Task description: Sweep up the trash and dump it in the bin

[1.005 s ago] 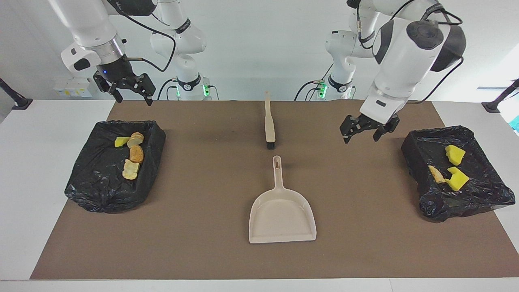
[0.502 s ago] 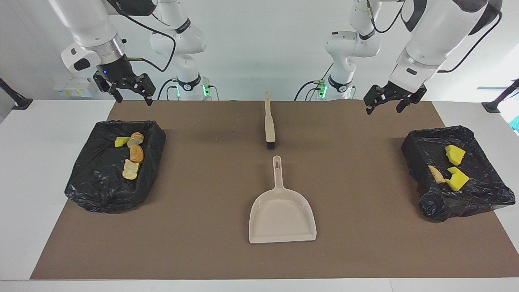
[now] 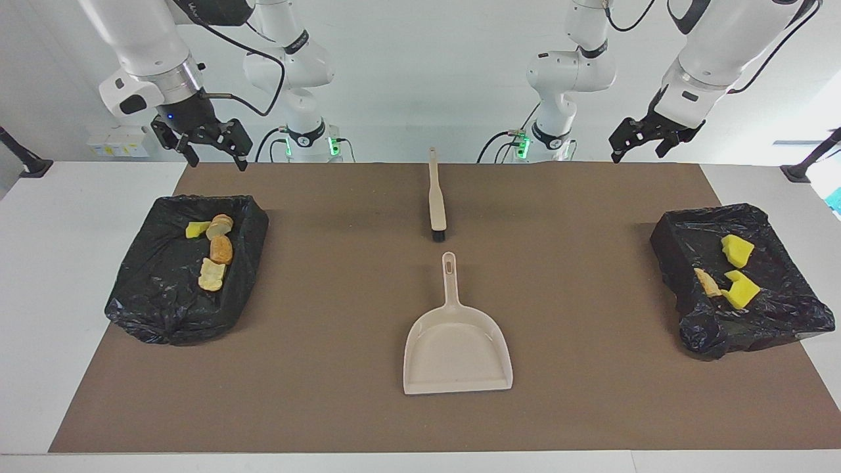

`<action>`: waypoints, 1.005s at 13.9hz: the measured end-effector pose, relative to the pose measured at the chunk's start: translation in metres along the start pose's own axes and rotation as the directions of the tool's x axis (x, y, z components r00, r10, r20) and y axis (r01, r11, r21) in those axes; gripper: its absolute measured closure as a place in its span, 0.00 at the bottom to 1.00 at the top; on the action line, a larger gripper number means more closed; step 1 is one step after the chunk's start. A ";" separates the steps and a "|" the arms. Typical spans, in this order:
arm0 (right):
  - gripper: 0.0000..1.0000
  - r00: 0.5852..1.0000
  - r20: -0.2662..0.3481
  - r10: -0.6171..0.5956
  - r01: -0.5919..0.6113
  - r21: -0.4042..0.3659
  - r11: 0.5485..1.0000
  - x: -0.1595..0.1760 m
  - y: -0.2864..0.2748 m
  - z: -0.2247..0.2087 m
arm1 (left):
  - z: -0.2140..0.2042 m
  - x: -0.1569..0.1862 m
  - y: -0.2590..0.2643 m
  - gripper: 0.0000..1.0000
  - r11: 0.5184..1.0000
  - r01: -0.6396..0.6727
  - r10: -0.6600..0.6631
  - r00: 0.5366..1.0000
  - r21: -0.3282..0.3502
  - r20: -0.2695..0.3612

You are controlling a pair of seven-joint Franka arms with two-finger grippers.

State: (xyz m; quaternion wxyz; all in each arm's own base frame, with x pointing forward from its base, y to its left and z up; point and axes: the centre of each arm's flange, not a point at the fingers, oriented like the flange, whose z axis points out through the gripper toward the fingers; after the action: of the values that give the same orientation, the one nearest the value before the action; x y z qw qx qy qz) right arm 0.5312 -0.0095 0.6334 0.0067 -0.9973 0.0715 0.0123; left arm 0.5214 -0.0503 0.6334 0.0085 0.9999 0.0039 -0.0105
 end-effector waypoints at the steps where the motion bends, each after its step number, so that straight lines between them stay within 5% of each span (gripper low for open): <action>1: 0.00 1.000 0.000 0.000 0.000 0.000 1.000 0.000 0.000 0.000 | -0.001 0.004 -0.007 0.00 1.000 -0.001 0.001 1.000 -0.002 -0.021; 5: 0.00 1.000 0.000 0.000 0.000 0.000 1.000 0.000 0.000 0.000 | -0.004 0.013 -0.017 0.00 0.997 -0.041 0.044 0.998 0.058 -0.049; 14: 0.00 1.000 0.000 0.000 0.000 0.000 1.000 0.000 0.000 0.000 | -0.020 0.014 -0.018 0.00 0.997 -0.050 0.053 0.997 0.064 -0.051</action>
State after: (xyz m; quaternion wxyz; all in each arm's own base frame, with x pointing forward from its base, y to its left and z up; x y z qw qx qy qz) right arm 0.5312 -0.0096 0.6334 0.0067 -0.9973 0.0715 0.0124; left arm 0.5359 -0.0320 0.6529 -0.0228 0.9994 -0.0219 0.0160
